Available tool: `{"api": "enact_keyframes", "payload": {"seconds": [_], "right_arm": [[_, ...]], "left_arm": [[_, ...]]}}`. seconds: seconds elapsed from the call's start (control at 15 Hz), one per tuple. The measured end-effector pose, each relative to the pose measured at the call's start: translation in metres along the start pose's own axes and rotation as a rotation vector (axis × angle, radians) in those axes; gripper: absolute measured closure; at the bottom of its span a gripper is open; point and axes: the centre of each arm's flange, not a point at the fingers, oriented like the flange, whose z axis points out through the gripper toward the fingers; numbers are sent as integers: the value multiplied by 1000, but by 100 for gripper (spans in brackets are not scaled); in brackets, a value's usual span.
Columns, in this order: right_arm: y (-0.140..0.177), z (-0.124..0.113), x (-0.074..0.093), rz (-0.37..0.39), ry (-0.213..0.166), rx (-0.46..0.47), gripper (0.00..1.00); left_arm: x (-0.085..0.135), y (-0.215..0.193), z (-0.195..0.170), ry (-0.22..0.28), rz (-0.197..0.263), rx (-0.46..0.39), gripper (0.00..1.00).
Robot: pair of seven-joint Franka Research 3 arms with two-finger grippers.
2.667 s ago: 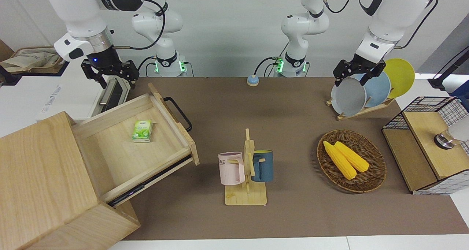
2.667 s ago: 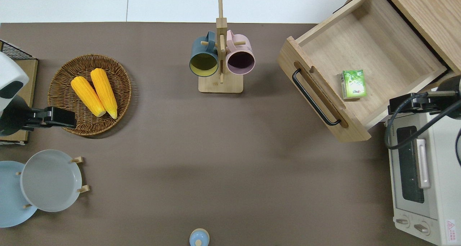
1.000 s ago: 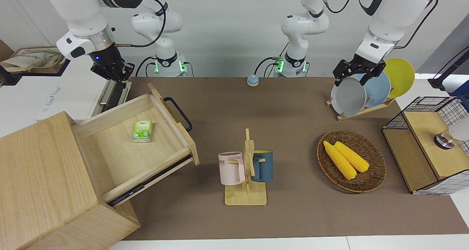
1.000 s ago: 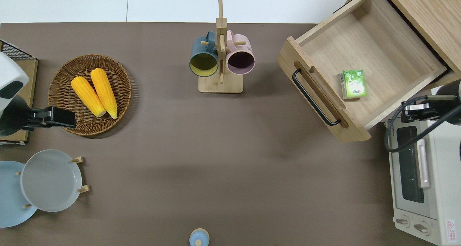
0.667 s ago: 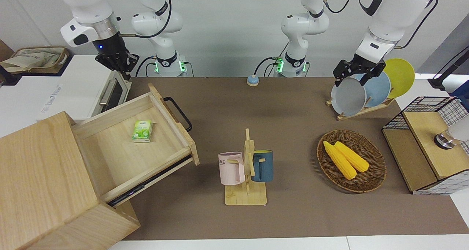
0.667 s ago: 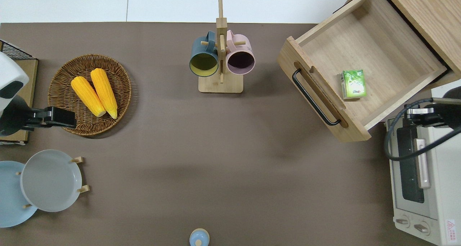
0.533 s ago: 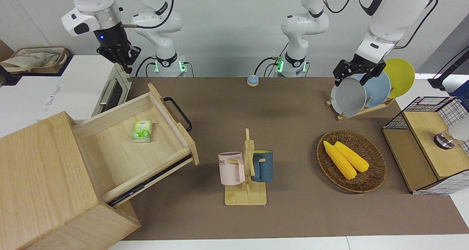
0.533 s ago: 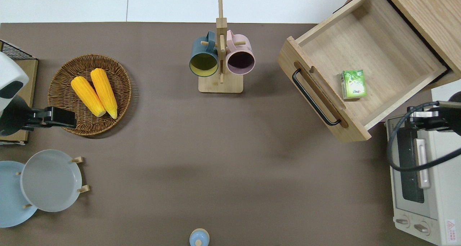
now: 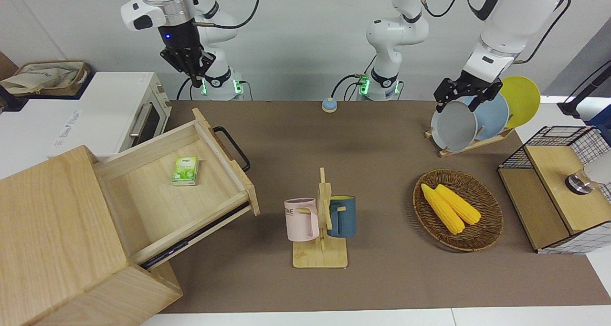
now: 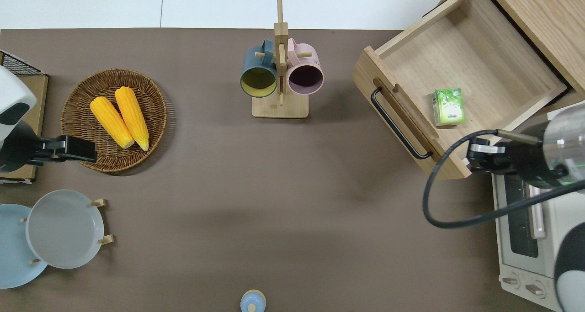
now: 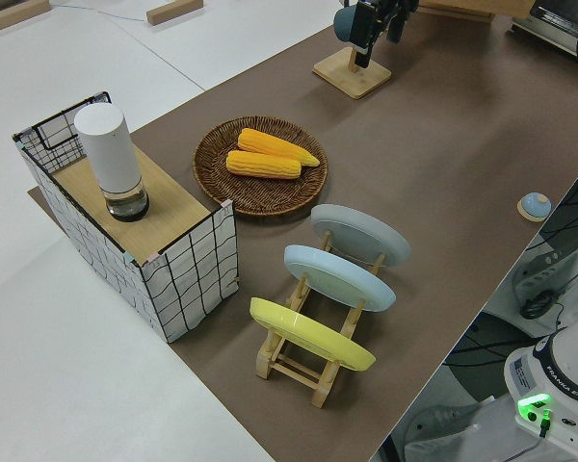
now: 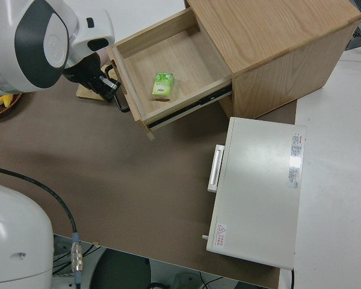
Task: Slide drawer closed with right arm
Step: 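Raise the right arm and reach the right gripper toward the open drawer's front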
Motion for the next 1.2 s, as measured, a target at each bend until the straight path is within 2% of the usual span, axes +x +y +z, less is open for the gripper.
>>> {"api": "enact_keyframes", "payload": {"seconds": [0.2,0.4,0.73,1.0,1.2], "right_arm": [[-36,9,-11,66,8,5,99],[-61,26,-11,130,9,3,99],[-103,59,-11,299,5,-8,99],[-113,81,-2,441,-1,-20,99],[-117,100,8,516,-10,-33,99]], "left_arm": [[0,0,0,0,0,0,0],[0,0,0,0,0,0,0],[0,0,0,0,0,0,0],[0,0,0,0,0,0,0],[0,0,0,0,0,0,0]]}}
